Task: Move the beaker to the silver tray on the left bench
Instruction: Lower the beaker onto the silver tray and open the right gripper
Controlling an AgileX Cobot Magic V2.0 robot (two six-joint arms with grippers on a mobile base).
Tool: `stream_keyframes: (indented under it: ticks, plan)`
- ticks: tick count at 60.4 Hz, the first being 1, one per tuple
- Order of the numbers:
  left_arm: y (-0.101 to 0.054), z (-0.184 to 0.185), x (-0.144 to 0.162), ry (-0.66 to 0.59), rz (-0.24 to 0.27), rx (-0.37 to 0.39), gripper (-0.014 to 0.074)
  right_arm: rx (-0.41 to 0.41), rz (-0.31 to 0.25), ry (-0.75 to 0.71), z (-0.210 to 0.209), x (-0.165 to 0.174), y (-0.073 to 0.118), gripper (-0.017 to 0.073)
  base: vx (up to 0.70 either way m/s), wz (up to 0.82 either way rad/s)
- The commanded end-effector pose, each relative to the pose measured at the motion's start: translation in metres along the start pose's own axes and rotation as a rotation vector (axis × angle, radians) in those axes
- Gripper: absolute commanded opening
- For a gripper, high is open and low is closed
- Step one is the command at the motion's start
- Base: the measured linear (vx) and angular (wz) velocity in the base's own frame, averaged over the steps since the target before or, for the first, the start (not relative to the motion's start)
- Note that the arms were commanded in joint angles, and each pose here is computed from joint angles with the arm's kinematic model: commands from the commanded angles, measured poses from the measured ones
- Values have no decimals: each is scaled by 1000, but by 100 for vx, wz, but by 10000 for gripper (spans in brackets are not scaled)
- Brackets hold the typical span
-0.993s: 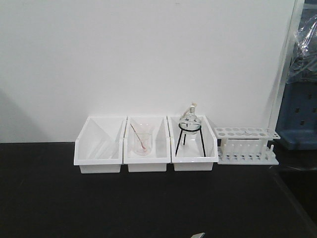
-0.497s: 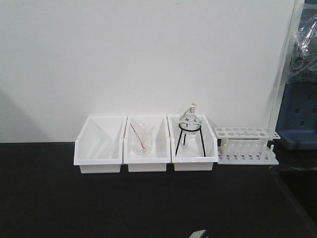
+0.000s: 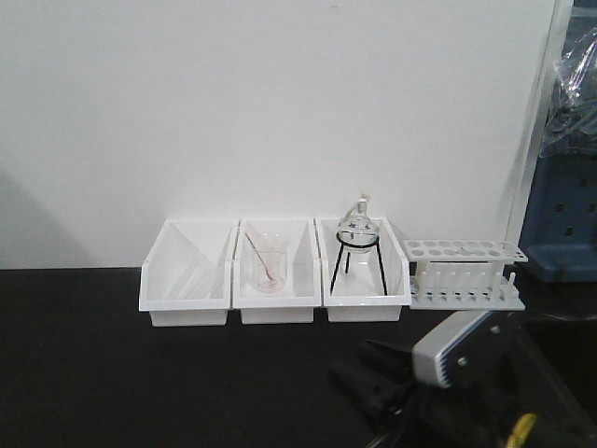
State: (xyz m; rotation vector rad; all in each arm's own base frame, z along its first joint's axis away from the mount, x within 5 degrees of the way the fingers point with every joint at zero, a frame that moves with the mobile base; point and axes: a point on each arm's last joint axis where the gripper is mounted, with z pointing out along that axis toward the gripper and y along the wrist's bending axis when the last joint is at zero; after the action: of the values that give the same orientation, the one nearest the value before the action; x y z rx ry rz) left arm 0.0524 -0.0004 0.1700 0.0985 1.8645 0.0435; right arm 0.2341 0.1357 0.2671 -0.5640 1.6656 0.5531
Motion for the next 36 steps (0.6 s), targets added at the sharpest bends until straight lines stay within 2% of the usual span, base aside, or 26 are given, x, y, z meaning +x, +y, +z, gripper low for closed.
stream_keyframes:
  ticks: [1, 3, 4, 11, 17, 22, 36]
  plan:
    - [-1, 2, -1, -63, -2, 7, 1, 109, 41, -49, -41, -38, 1, 72, 0, 0]
    - [-1, 2, -1, -63, -2, 7, 1, 163, 48, -31, -57, -44, 0, -12, 0, 0]
    - [-1, 2, -1, -63, -2, 7, 1, 196, 52, -21, -67, -47, 0, -18, 0, 0]
    - [-1, 2, -1, -63, -2, 7, 1, 355, 47, 28, -119, -55, -1, -17, 0, 0]
    - [-1, 2, -1, -63, -2, 7, 1, 446, 9, 61, -152, -55, -1, -15, 0, 0]
    - [-1, 2, -1, -63, -2, 7, 1, 493, -36, 56, -171, -57, 0, -13, 0, 0]
    - [-1, 2, -1, -63, -2, 7, 1, 518, -22, -15, -197, -60, 5, -11, 0, 0]
